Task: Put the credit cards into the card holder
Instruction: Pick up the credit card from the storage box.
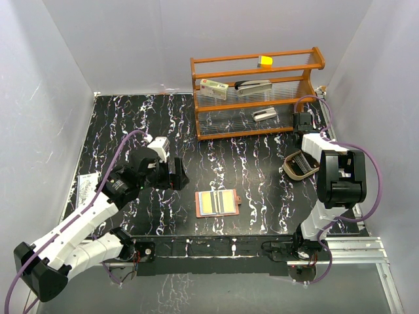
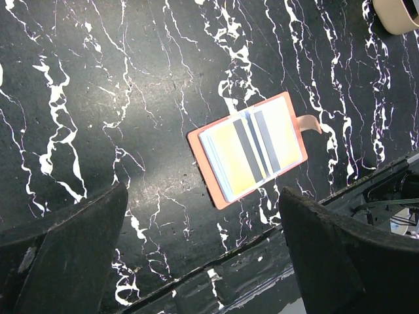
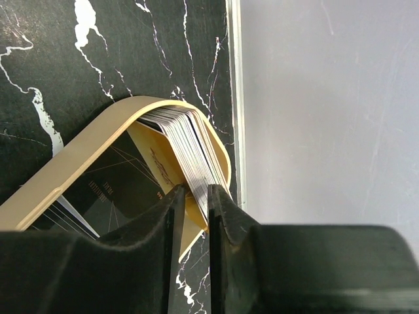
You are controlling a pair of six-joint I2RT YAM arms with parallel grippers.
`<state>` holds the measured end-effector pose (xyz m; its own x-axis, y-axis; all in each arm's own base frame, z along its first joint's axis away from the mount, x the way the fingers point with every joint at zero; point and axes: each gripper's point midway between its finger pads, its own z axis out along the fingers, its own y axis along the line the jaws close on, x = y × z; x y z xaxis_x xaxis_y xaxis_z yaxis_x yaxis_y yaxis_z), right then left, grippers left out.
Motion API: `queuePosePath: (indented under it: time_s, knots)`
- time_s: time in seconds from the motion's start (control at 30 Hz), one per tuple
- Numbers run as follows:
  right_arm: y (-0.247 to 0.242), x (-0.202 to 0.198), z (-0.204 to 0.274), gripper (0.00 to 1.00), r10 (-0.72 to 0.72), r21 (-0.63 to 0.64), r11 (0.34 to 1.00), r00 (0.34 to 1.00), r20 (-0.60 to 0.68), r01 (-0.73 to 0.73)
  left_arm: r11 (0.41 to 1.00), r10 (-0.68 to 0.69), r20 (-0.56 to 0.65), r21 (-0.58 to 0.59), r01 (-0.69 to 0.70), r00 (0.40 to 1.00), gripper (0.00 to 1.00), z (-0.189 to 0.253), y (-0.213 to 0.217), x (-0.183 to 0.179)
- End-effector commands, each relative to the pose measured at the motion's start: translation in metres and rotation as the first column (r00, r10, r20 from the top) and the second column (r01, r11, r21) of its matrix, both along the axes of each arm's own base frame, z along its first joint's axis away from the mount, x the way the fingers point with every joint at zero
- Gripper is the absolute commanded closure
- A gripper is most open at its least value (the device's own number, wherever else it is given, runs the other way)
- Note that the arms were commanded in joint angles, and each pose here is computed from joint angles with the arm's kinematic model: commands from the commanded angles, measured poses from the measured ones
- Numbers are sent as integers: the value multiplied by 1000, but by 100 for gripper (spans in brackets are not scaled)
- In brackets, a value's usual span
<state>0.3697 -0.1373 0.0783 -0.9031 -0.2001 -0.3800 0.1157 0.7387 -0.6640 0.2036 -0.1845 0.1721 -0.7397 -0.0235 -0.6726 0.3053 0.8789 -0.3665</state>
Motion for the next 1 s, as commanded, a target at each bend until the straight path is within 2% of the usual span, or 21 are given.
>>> queuePosePath:
  time_s: [0.0, 0.27, 0.53, 0.97]
  knots:
    - [-2, 20, 27, 83, 1, 2, 1000, 995, 102, -1, 1000, 0, 16, -3, 0, 1000, 1, 1, 1, -1]
    - [0, 22, 36, 100, 6, 14, 1000, 993, 115, -7, 1000, 3, 21, -7, -3, 1000, 1, 2, 2, -1]
    - [4, 17, 51, 100, -4, 42, 999, 992, 129, -2, 1000, 0, 24, -13, 0, 1000, 1, 3, 0, 0]
    - [19, 6, 60, 100, -43, 158, 987, 989, 139, 21, 999, -13, 9, -35, 13, 1000, 1, 1, -6, -1]
